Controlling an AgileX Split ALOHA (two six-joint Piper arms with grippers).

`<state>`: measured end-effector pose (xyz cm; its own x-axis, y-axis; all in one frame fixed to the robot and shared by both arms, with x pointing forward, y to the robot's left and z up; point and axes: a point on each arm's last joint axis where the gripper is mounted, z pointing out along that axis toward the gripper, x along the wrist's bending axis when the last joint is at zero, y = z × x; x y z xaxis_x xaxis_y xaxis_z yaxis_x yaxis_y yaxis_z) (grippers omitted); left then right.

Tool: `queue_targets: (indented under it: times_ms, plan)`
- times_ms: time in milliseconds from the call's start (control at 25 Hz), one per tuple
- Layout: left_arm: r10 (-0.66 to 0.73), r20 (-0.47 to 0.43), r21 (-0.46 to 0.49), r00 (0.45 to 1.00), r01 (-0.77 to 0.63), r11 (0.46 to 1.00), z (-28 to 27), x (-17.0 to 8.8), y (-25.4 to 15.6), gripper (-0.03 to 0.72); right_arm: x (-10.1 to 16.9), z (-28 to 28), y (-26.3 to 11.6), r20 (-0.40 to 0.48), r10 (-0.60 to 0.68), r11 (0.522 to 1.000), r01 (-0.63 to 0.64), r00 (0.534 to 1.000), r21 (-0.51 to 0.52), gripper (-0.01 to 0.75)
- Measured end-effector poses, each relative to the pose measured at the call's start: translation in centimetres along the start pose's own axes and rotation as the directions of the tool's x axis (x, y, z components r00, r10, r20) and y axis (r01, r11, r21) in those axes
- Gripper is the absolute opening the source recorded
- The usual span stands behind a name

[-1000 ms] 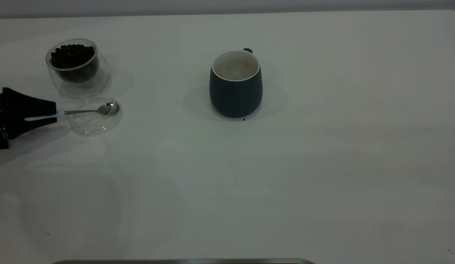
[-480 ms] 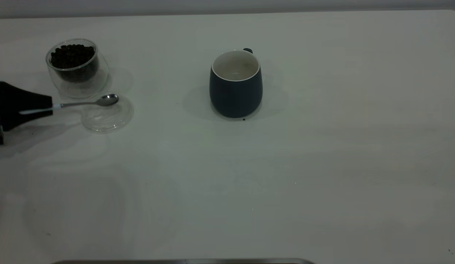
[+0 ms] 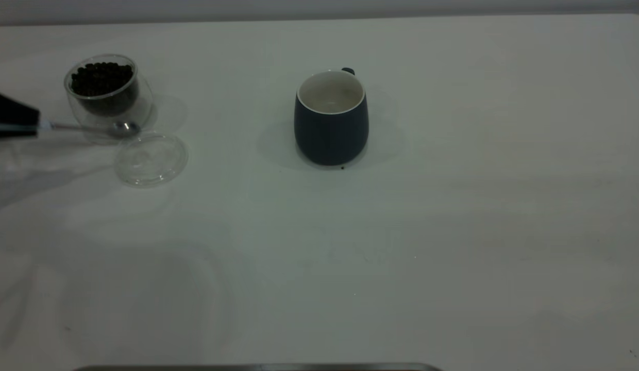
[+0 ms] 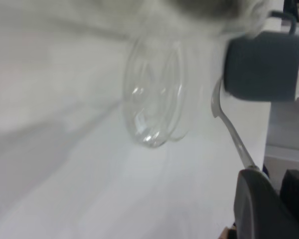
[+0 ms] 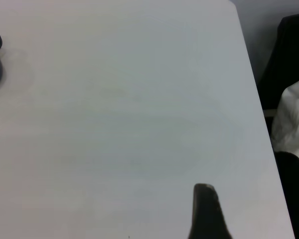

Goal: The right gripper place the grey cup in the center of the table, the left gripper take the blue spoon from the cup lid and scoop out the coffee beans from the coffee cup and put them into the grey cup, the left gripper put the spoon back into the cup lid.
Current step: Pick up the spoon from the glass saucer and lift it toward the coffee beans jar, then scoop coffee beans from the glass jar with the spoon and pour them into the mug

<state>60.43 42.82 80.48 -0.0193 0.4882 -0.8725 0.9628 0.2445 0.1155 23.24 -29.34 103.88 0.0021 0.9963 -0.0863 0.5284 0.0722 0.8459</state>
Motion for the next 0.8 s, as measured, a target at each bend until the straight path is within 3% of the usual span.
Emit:
queue_targets:
  times_ms: [360,480,640,800]
  plan:
    - [0.232,-0.081,-0.101,0.969,-0.240,0.966,-4.7,-6.2,4.8,0.122,0.0,0.0,0.0,0.000,0.000,1.000,0.000,1.000,0.000,0.459]
    - [0.305,-0.104,-0.084,0.947,-0.314,0.946,-5.0,-6.4,5.1,0.122,0.0,0.0,0.0,0.000,0.000,1.000,0.000,1.000,0.000,0.459]
    - [0.428,-0.138,0.015,0.893,-0.430,0.903,-5.0,-5.9,4.5,0.122,0.0,0.0,0.0,0.000,0.000,1.000,0.000,1.000,0.000,0.459]
    - [0.511,-0.159,0.032,0.845,-0.512,0.858,-5.0,-5.7,4.5,0.122,0.0,0.0,0.0,0.000,0.000,1.000,0.000,1.000,0.000,0.459]
